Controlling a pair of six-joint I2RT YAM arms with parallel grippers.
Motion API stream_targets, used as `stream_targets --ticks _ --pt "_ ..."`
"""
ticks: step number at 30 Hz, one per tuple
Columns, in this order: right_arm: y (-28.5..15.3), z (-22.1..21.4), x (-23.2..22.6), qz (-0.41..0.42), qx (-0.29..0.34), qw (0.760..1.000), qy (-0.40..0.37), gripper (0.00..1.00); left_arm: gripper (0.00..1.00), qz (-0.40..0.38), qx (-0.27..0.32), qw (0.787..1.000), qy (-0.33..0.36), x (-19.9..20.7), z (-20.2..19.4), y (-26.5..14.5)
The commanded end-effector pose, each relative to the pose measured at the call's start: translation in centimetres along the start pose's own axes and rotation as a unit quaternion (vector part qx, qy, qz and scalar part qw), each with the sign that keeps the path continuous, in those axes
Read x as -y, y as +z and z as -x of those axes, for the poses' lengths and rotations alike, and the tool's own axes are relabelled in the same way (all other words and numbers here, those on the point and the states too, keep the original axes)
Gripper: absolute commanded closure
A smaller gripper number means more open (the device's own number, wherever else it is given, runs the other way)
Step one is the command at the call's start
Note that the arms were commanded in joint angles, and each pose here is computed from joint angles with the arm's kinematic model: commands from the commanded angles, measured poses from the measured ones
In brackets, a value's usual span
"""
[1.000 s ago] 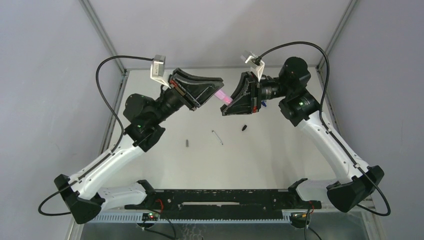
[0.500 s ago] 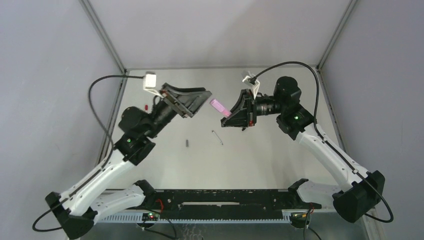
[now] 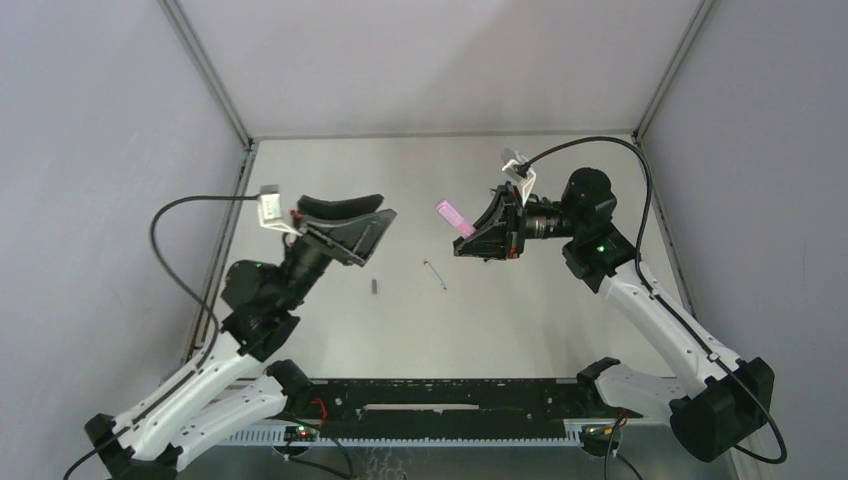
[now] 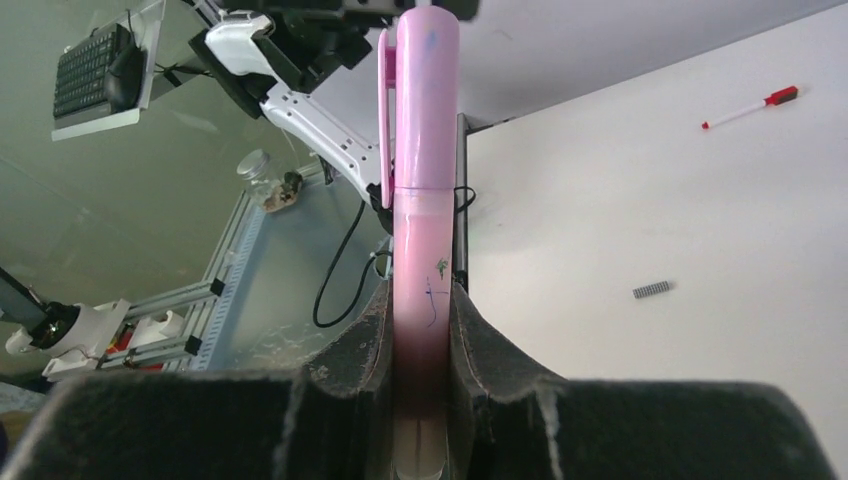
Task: Insert the pens into the pen caps
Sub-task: Press the pen cap onto the pen.
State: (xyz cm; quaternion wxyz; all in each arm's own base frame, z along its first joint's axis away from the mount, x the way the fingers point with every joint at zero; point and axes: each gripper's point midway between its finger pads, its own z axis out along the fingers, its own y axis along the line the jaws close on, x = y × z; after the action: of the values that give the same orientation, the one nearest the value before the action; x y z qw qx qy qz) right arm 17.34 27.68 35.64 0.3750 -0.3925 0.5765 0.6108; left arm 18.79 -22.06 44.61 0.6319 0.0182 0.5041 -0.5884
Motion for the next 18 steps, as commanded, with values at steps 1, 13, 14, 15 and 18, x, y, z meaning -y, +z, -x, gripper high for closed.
stream_targets --ticks 1,13,14,15,18 --pt "-0.4 1.5 -0.8 -0.004 0.03 0.999 -0.016 1.0 0.13 -0.038 -0.028 0.999 -0.018 0.5 -2.0 0.8" --pt "-0.8 1.8 0.4 -0.027 0.047 0.998 0.005 1.0 0.14 -0.08 -0.101 0.991 -0.041 0.9 -7.9 2.8" --pt "-0.8 1.8 0.4 -0.027 0.048 0.998 0.005 1.0 0.14 -0.079 -0.106 0.99 -0.043 0.8 -8.4 2.9" --pt "-0.8 1.8 0.4 -0.027 0.048 0.998 0.005 1.0 0.14 -0.076 -0.11 0.99 -0.044 0.5 -8.7 3.0" --pt "-0.7 1.8 0.4 -0.026 0.048 0.999 0.006 1.0 0.15 -0.075 -0.117 0.989 -0.049 0.3 -9.5 3.3"
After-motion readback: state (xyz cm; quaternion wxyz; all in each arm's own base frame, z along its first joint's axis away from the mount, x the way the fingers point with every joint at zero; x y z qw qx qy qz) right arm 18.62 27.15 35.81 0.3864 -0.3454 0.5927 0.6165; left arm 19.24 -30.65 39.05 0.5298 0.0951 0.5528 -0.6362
